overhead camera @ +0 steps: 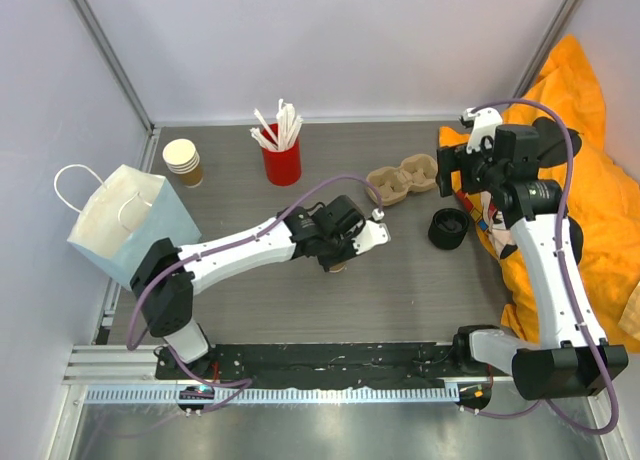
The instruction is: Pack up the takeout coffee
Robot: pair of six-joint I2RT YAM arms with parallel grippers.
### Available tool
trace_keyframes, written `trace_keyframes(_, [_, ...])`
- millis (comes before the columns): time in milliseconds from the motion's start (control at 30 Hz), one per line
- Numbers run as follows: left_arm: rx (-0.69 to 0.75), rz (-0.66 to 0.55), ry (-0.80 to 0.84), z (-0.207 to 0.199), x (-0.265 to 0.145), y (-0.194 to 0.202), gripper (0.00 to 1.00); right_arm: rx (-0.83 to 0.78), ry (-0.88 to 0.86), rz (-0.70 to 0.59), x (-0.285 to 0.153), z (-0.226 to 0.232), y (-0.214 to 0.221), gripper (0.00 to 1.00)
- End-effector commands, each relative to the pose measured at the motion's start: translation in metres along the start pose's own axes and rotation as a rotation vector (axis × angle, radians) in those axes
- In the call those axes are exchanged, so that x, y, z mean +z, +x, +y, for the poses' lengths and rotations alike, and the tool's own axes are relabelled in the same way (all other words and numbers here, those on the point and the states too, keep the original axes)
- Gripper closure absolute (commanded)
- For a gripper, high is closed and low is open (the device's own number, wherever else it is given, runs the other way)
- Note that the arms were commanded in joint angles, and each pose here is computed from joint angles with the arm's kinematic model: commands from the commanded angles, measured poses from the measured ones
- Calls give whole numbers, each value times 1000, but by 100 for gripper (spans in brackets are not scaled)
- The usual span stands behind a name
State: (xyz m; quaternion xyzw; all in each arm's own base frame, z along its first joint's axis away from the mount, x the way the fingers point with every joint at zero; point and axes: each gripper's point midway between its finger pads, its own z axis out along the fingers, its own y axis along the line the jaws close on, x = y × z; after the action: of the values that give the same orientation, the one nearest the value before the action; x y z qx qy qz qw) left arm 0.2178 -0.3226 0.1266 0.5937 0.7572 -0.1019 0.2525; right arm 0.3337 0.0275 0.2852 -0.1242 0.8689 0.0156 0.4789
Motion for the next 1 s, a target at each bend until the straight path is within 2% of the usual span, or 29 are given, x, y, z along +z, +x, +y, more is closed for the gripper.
trace_keyframes(0, [-12, -41, -53, 2, 13, -13, 92, -25, 37, -38, -10, -7, -3, 0])
trace_keyframes(200, [-9, -35, -58, 2, 19, -14, 82, -107, 12, 31, -11, -5, 19, 0])
trace_keyframes(233, [-8, -40, -61, 3, 18, -15, 74, -123, 0, 42, -12, -3, 22, 0])
trace_keyframes(300, [-7, -52, -63, 3, 13, -18, 65, -169, -23, 93, -12, -2, 35, 0])
trace_keyframes(333, [-5, -58, -64, 4, 11, -20, 52, -186, -26, 106, -13, -2, 39, 0])
trace_keyframes(500, [0, -86, -64, 5, -4, -28, 32, -289, -117, 206, -10, 7, 71, 0])
trace_keyframes(533, [4, -86, -69, 6, -10, -28, 27, -298, -136, 226, -10, 10, 78, 1])
trace_keyframes(600, [12, -110, -86, 10, -22, -36, 22, -317, -152, 254, -6, 11, 91, 1])
trace_keyframes(633, [11, -126, -103, 13, -34, -39, 15, -338, -154, 264, -2, 10, 96, 1])
trace_keyframes(700, [4, -153, -143, 23, -50, -47, 11, -349, -170, 297, 3, 11, 110, 1])
trace_keyframes(767, [-22, -171, -168, 34, -67, -47, 2, -361, -193, 331, 8, 13, 122, 2])
trace_keyframes(967, [-138, -248, -244, 78, -109, -40, 0, -404, -254, 398, 25, 16, 143, 5])
